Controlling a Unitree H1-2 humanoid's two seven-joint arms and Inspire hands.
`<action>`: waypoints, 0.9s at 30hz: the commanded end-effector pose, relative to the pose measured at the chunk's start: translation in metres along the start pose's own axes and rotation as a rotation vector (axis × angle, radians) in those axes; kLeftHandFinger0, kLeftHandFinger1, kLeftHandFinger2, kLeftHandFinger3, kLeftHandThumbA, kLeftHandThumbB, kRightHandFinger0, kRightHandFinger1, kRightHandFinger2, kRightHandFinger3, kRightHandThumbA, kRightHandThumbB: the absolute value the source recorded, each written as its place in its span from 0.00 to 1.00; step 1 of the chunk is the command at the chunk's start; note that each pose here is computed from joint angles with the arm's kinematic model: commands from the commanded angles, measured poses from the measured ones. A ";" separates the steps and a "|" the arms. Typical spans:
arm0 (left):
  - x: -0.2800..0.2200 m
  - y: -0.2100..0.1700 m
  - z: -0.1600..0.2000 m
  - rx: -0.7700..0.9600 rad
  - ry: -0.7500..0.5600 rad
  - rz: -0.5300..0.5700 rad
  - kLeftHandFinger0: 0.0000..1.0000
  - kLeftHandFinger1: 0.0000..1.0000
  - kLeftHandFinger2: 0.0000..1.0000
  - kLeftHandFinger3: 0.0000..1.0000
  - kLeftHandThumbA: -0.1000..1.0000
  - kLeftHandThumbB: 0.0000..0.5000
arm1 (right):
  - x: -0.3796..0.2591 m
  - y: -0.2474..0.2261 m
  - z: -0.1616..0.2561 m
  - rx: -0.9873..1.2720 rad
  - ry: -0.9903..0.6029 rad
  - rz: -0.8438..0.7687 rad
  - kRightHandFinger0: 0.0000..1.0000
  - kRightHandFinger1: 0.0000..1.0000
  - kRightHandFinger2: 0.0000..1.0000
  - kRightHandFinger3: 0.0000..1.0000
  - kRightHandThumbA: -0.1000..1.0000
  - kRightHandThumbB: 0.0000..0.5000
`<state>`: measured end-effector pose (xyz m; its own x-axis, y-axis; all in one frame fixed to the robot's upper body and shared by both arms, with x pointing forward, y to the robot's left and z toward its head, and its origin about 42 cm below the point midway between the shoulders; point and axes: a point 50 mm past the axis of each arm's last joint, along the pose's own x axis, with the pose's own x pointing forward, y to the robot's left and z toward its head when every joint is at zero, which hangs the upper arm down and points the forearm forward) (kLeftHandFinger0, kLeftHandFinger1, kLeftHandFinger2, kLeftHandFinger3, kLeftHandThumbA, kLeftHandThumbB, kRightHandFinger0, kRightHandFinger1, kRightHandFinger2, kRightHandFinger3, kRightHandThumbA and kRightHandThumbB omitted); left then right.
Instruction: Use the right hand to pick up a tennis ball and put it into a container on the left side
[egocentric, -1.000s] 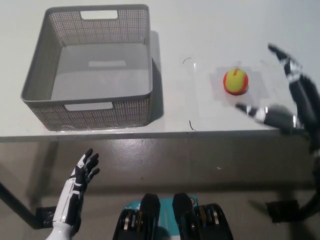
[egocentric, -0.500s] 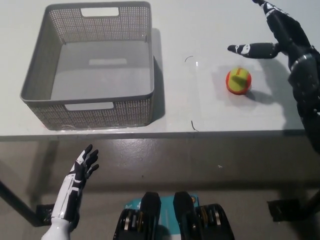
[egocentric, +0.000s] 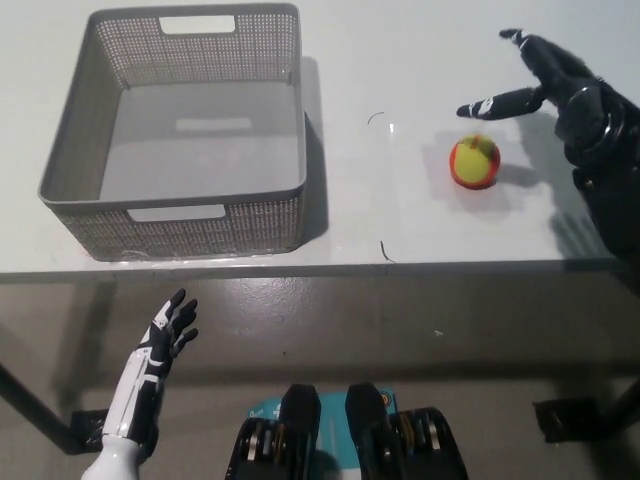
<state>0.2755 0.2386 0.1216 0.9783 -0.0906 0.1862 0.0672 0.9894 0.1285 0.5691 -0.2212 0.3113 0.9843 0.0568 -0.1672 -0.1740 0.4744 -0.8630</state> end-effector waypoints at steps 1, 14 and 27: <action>0.002 0.001 0.010 0.020 -0.057 -0.017 1.00 1.00 1.00 1.00 1.00 0.00 | 0.006 -0.020 0.026 0.000 -0.054 -0.019 1.00 1.00 1.00 1.00 1.00 0.84; 0.003 0.000 0.007 0.030 -0.054 -0.017 1.00 1.00 1.00 1.00 1.00 0.00 | 0.014 0.010 0.014 -0.020 -0.025 0.053 1.00 1.00 1.00 1.00 1.00 0.89; 0.005 0.000 0.008 0.030 -0.050 -0.022 1.00 1.00 1.00 1.00 1.00 0.00 | 0.018 0.023 0.007 -0.007 -0.002 0.092 1.00 1.00 1.00 1.00 1.00 0.88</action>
<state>0.2764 0.2374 0.1220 0.9774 -0.1010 0.1858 0.0738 0.9862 0.1479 0.5690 -0.2109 0.2445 0.9295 0.0625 -0.3635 -0.3482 0.4740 -0.8087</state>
